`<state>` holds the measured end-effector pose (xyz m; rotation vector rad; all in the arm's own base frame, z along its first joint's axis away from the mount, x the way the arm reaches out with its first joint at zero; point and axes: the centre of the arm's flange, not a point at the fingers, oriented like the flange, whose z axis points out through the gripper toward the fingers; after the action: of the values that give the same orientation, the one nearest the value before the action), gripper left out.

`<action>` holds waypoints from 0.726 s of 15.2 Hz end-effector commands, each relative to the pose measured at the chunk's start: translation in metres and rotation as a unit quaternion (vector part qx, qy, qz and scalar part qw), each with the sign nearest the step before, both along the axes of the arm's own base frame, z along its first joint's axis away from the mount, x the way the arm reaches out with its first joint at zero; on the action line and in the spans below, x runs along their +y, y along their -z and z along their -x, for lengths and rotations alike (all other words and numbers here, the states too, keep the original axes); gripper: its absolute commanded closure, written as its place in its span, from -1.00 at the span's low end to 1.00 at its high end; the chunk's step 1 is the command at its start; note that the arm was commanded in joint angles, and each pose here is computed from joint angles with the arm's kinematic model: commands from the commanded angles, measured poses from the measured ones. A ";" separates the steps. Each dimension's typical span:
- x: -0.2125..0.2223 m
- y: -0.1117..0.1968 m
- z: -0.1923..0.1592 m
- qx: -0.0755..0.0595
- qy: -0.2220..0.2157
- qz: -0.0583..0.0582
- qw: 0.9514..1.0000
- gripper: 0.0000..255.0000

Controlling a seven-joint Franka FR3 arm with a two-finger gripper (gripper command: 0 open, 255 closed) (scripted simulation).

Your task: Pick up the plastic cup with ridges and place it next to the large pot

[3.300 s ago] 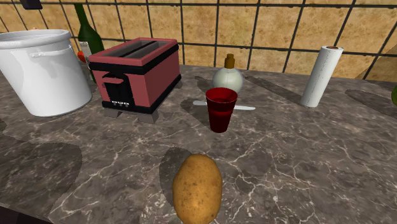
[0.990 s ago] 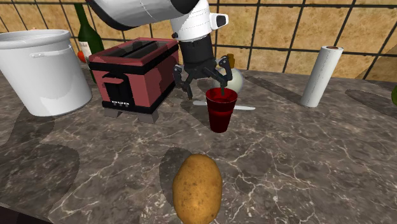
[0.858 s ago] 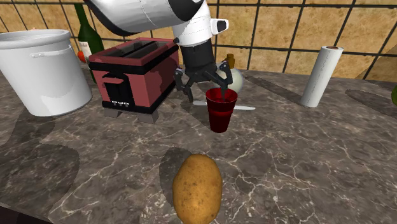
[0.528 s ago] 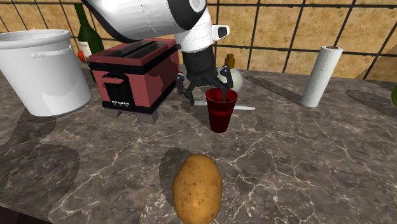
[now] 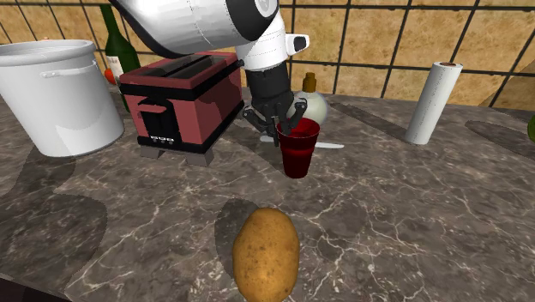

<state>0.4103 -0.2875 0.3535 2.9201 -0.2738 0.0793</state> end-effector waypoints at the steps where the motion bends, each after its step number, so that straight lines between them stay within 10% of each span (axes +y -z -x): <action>1: 0.000 0.000 0.000 0.000 0.000 0.000 1.000 1.00; 11: 0.000 -0.026 0.000 0.000 0.000 0.000 1.000 1.00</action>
<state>0.4104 -0.2868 0.3747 2.9200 -0.2738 0.0798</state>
